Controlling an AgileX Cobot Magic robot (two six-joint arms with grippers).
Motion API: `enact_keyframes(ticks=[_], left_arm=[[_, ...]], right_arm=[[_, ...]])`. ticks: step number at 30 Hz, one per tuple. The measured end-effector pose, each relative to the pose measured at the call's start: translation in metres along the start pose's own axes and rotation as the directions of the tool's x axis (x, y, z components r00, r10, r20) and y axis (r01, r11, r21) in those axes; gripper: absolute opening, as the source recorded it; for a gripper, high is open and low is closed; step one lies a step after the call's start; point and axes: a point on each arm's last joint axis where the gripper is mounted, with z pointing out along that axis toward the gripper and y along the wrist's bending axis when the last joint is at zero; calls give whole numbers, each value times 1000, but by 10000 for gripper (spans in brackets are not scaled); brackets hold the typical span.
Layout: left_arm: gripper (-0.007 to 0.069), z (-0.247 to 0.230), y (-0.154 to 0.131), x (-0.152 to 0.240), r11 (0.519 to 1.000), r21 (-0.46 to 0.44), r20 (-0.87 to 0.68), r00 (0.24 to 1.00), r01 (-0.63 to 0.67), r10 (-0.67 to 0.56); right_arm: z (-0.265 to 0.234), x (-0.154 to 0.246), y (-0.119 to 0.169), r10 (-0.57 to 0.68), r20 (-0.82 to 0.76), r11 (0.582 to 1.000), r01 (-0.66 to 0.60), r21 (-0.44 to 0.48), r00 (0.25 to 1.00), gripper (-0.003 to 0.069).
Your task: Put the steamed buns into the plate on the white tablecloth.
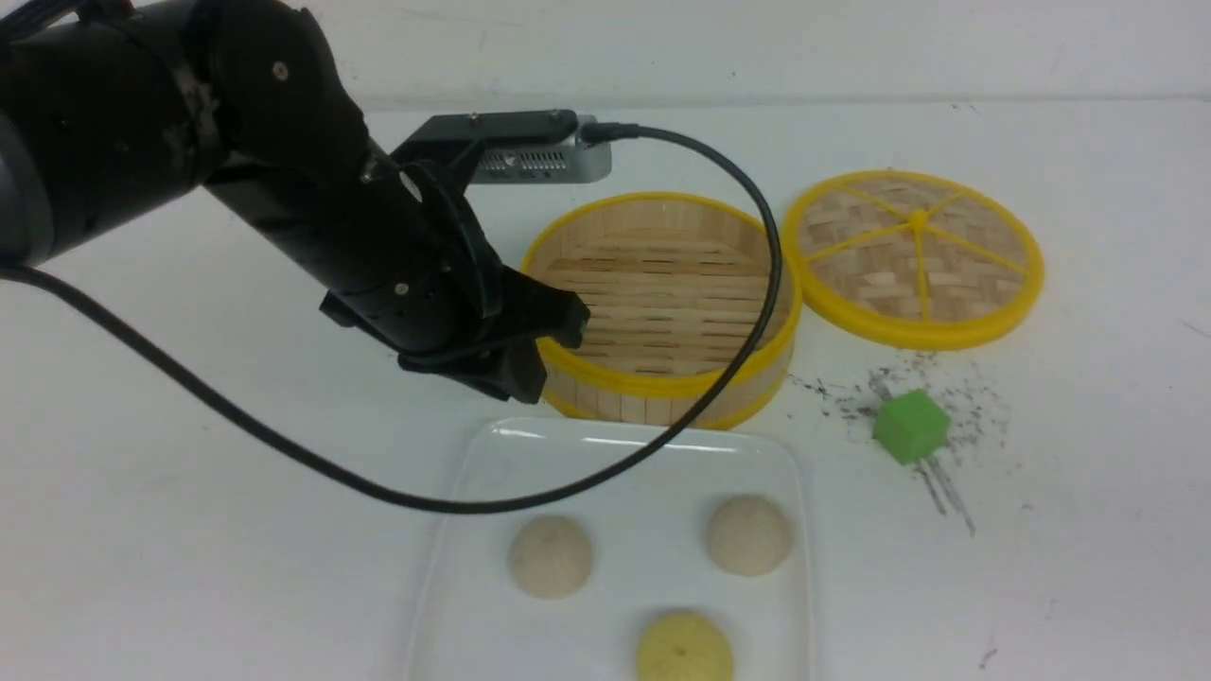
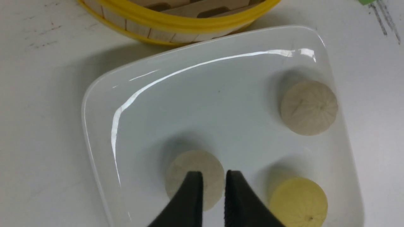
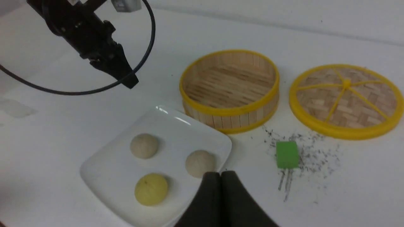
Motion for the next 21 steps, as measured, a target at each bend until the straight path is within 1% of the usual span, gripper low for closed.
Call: enact_keyframes(ticks=[2, 4, 11, 21], left_arm=[[22, 0, 0, 0, 1000, -1, 0, 1000, 0, 0], [2, 0, 0, 0, 1000, -1, -1, 1000, 0, 0], [2, 0, 0, 0, 1000, 0, -4, 1000, 0, 0], [2, 0, 0, 0, 1000, -1, -1, 1000, 0, 0]], right_arm=[[18, 14, -2, -2, 31, 1000, 2, -9, 1000, -15], [34, 23, -3, -4, 54, 1000, 5, -16, 999, -15], [60, 41, -5, -12, 117, 999, 15, -30, 993, -14], [71, 57, -8, -27, 68, 999, 29, -16, 997, -8]])
